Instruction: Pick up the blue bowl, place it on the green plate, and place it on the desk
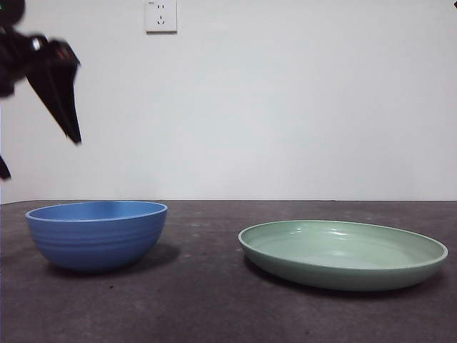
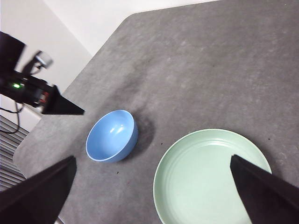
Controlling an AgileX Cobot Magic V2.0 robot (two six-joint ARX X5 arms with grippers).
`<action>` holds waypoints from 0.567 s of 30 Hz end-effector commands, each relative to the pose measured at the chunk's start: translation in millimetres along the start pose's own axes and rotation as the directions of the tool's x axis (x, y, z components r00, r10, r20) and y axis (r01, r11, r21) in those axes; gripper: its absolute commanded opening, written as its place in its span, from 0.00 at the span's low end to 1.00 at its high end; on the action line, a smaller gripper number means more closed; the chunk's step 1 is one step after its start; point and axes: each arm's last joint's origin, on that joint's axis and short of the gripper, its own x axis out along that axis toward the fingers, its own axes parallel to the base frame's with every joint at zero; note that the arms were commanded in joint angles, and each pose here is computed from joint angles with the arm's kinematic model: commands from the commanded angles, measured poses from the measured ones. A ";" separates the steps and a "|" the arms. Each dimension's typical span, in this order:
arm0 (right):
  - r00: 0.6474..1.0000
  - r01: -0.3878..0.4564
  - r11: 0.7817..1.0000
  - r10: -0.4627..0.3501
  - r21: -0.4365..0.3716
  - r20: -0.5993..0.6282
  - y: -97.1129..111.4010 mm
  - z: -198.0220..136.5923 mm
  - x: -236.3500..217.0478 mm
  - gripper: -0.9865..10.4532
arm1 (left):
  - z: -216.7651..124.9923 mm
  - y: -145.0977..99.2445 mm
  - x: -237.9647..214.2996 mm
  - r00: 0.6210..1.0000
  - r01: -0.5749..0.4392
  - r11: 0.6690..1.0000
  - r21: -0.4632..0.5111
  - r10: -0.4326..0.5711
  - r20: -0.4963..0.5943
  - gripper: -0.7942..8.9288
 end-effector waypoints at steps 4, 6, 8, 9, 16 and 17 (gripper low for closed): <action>1.000 -0.003 1.000 0.003 -0.029 0.015 2.5 5.2 -1.7 0.56 | 11.5 5.1 36.5 0.997 -0.008 1.000 0.019 0.010 -0.077 0.69; 1.000 -0.003 1.000 0.003 -0.028 0.015 2.5 5.1 -1.7 0.56 | 12.4 7.2 47.6 0.994 -0.022 1.000 0.018 0.024 -0.105 0.69; 1.000 -0.003 1.000 0.003 -0.028 0.015 2.5 5.1 -1.7 0.56 | 12.6 9.4 56.3 0.991 -0.025 1.000 0.013 0.026 -0.131 0.69; 1.000 -0.003 1.000 0.003 -0.028 0.015 2.5 5.1 -1.7 0.56 | 12.5 10.4 59.9 0.990 -0.025 1.000 0.010 0.026 -0.142 0.69; 1.000 -0.003 1.000 0.003 -0.028 0.015 2.5 5.1 -1.7 0.56 | 13.5 15.6 71.8 0.985 -0.047 0.999 0.005 0.048 -0.164 0.60; 1.000 -0.003 1.000 0.003 -0.028 0.015 2.5 5.1 -1.7 0.56 | 13.8 15.9 71.9 0.985 -0.057 0.998 0.007 0.057 -0.161 0.57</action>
